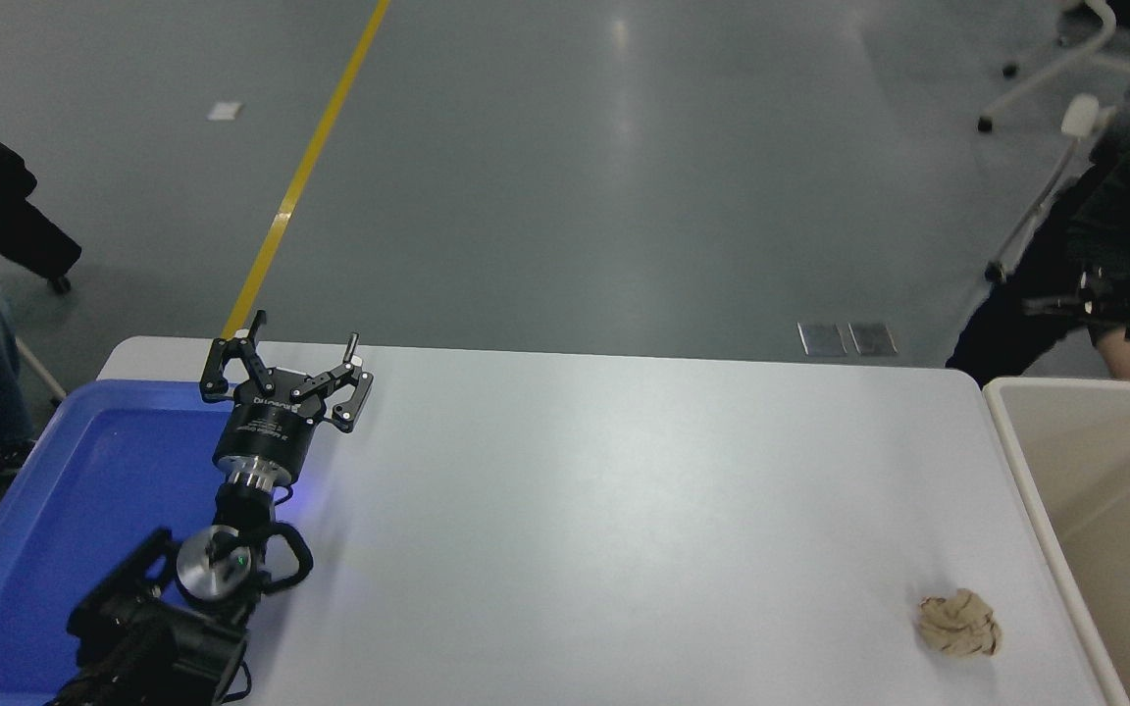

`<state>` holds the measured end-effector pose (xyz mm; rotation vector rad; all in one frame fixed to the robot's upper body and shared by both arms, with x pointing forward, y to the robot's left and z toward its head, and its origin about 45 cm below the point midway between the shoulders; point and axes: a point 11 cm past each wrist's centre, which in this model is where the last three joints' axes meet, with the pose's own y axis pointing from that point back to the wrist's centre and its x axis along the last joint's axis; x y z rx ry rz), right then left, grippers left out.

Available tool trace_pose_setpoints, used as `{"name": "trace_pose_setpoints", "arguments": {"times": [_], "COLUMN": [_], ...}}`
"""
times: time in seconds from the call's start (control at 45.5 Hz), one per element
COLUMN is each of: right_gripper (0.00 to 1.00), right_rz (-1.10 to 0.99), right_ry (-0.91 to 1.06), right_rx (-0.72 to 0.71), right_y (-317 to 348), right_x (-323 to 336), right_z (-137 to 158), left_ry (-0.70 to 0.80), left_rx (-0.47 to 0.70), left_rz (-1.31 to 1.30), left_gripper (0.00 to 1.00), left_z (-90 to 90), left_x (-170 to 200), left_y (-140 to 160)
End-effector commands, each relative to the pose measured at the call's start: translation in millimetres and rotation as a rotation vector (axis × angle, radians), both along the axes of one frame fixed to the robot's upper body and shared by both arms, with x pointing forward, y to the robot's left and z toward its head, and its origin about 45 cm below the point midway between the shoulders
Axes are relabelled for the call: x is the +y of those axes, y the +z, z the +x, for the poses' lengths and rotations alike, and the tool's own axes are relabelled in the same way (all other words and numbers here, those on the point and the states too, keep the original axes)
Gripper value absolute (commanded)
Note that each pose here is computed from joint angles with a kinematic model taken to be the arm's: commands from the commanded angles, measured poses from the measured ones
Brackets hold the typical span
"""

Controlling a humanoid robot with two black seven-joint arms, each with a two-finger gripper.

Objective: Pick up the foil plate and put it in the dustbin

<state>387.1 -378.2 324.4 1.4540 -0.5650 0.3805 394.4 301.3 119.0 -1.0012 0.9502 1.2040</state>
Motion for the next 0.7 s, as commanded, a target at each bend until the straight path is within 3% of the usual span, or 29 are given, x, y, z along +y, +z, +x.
{"name": "trace_pose_setpoints", "arguments": {"times": [0.0, 0.264, 0.681], "right_gripper": [1.00, 1.00, 1.00], "right_rz": [-0.110, -0.027, 0.005], "right_ry": [0.172, 0.306, 0.277], "right_rx": [0.096, 0.256, 0.472], "right_y": [5.6, -35.6, -80.2], "right_x": [75.8, 146.3, 137.2], "right_z": [-6.8, -27.2, -61.7], "left_ry": [0.000, 0.000, 0.000], "left_rx": [0.000, 0.000, 0.000], "left_rz": [0.000, 0.000, 0.000], "left_gripper": [0.99, 0.99, 0.99], "left_z": [0.0, 0.0, 0.0], "left_x": [0.1, 0.1, 0.1], "left_y": [0.0, 0.0, 0.0]}}
